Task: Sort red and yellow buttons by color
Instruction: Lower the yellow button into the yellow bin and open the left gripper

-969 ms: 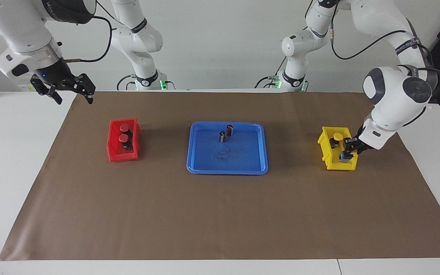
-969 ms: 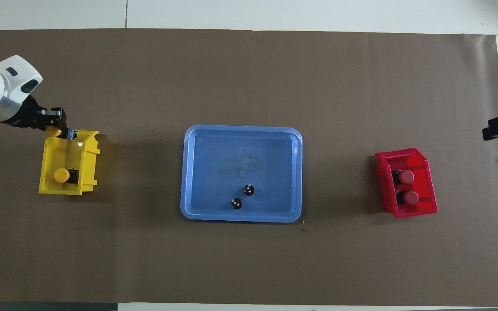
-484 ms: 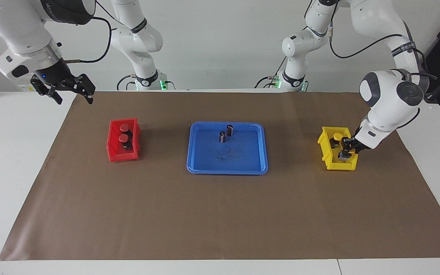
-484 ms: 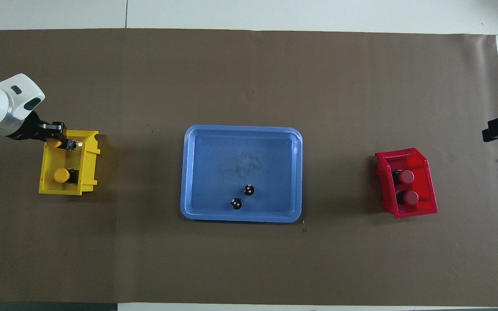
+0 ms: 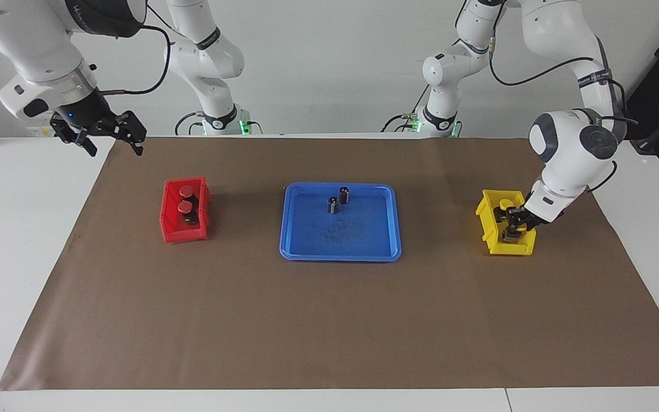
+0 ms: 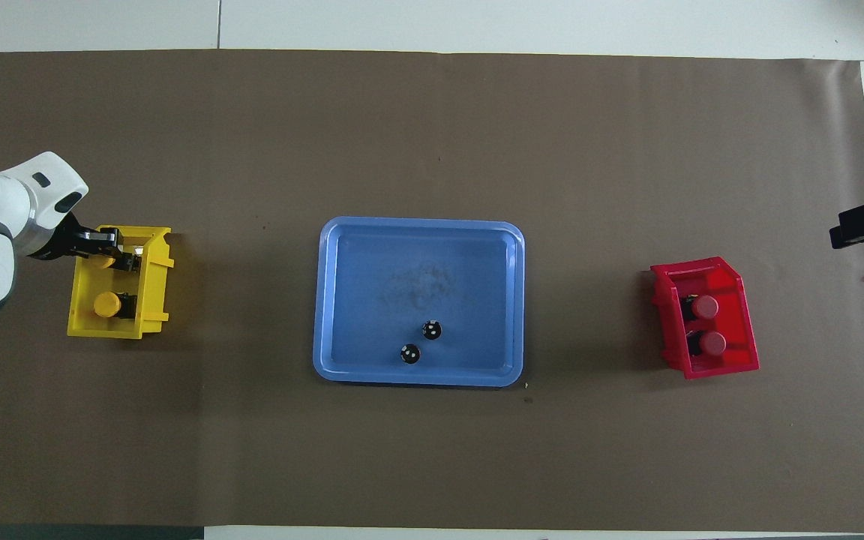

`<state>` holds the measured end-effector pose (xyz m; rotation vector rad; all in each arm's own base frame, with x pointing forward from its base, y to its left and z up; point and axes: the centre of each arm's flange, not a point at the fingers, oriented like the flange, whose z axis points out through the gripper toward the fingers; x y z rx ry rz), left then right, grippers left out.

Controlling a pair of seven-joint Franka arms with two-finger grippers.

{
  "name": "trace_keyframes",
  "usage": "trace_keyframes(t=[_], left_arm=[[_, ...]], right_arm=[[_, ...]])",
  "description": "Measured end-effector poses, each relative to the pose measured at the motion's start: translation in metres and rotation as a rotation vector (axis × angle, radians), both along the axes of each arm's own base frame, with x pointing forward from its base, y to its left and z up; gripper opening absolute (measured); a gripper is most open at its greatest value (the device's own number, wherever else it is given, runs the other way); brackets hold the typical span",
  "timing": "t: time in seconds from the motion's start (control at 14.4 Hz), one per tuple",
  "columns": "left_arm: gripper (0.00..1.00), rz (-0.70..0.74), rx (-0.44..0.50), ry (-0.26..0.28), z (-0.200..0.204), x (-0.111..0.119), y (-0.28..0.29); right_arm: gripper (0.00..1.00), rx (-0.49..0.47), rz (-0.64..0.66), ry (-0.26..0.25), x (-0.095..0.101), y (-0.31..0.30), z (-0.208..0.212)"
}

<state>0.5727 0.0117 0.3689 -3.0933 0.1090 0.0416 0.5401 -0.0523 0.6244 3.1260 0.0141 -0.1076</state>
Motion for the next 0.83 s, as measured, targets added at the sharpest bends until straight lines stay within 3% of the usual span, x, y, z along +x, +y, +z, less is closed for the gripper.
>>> trace_keyframes(t=[0.42,0.48,0.62,0.83], left_arm=[[0.41,0.000,-0.003,-0.007,-0.006,-0.001,-0.004],[0.48,0.000,-0.003,-0.007,-0.006,-0.001,-0.004],[0.50,0.001,-0.003,-0.010,-0.004,0.000,-0.004],[0.84,0.006,0.002,-0.005,0.015,0.007,-0.002]], right_arm=[[1.00,0.000,0.003,0.002,0.000,0.002,0.000],[1.00,0.000,0.003,0.002,0.000,0.002,0.000],[1.00,0.000,0.003,0.002,0.000,0.002,0.000],[1.00,0.000,0.004,0.003,0.000,0.002,0.000]])
